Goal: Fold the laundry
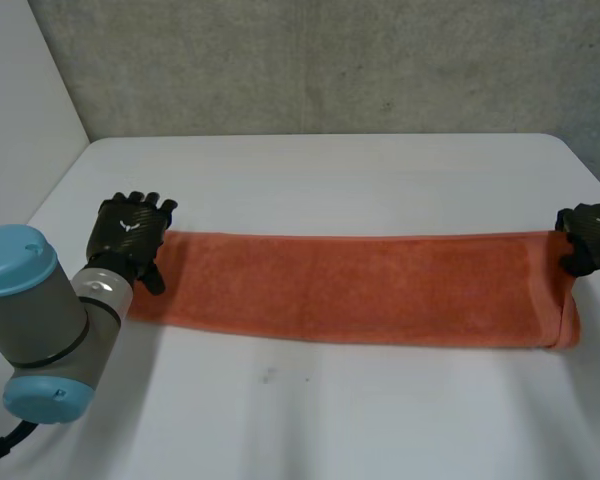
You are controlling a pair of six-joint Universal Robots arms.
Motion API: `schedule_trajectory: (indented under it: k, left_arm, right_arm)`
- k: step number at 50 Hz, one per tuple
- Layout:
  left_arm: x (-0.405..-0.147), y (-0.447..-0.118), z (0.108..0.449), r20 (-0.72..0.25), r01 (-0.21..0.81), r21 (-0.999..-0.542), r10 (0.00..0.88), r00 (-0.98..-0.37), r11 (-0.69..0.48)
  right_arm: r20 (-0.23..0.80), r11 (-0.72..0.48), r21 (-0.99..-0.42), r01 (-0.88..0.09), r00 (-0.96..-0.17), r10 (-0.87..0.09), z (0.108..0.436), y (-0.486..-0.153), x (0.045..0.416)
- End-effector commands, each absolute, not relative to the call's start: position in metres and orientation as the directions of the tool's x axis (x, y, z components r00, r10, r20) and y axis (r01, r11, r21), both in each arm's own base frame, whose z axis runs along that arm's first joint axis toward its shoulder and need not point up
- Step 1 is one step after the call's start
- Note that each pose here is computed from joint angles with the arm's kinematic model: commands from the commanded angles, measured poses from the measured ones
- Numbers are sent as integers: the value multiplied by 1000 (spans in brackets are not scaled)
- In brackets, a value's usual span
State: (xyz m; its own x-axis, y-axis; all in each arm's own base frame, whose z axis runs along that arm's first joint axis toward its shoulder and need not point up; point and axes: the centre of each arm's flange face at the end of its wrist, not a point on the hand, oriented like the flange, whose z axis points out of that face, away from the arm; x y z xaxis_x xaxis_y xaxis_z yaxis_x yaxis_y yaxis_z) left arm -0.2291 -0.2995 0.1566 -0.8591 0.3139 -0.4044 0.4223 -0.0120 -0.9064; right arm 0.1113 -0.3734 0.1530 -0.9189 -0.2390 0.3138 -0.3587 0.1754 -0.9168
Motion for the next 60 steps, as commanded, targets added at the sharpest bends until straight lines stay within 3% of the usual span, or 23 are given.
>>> schedule_trajectory:
  k: [1, 5, 13, 21, 25, 28, 36, 43, 48, 54, 55, 60]
  left_arm:
    - [-229, -299, 156, -405, 424, -906, 315, -858, -10]
    - [-229, -299, 155, -405, 424, -905, 317, -858, -9]
    - [-229, -299, 155, -404, 424, -906, 317, -858, -5]
    - [-228, -299, 157, -404, 423, -906, 313, -860, -7]
    - [-228, -299, 158, -404, 423, -906, 314, -859, -8]
    - [-229, -298, 157, -404, 423, -906, 317, -858, -8]
    - [-229, -299, 156, -403, 424, -906, 318, -858, -6]
    - [-228, -299, 157, -404, 423, -906, 313, -860, -6]
    - [-228, -299, 157, -402, 422, -906, 317, -859, -5]
    - [-228, -299, 155, -403, 425, -905, 317, -858, -2]
    - [-228, -299, 155, -402, 423, -906, 317, -859, -1]
    - [-229, -298, 155, -404, 425, -905, 317, -858, -2]
  right_arm:
    - [329, 233, -901, -366, -926, -184, 128, -396, 106]
    - [341, 226, -904, -363, -931, -132, 139, -396, 102]
    - [344, 119, -929, -349, -937, -63, 195, -386, 99]
    - [315, 210, -914, -346, -934, -167, 199, -351, 111]
    - [304, 169, -927, -336, -933, -191, 214, -342, 113]
    - [313, 143, -929, -342, -930, -193, 219, -343, 114]
    - [357, 29, -932, -361, -930, -86, 244, -368, 90]
    - [349, 52, -934, -354, -934, -82, 240, -365, 85]
    - [292, 205, -921, -330, -936, -195, 215, -335, 100]
    - [251, 236, -914, -329, -918, -306, 208, -313, 116]
    - [238, 250, -905, -344, -897, -373, 197, -299, 123]
    - [261, 274, -877, -395, -870, -418, 182, -286, 126]
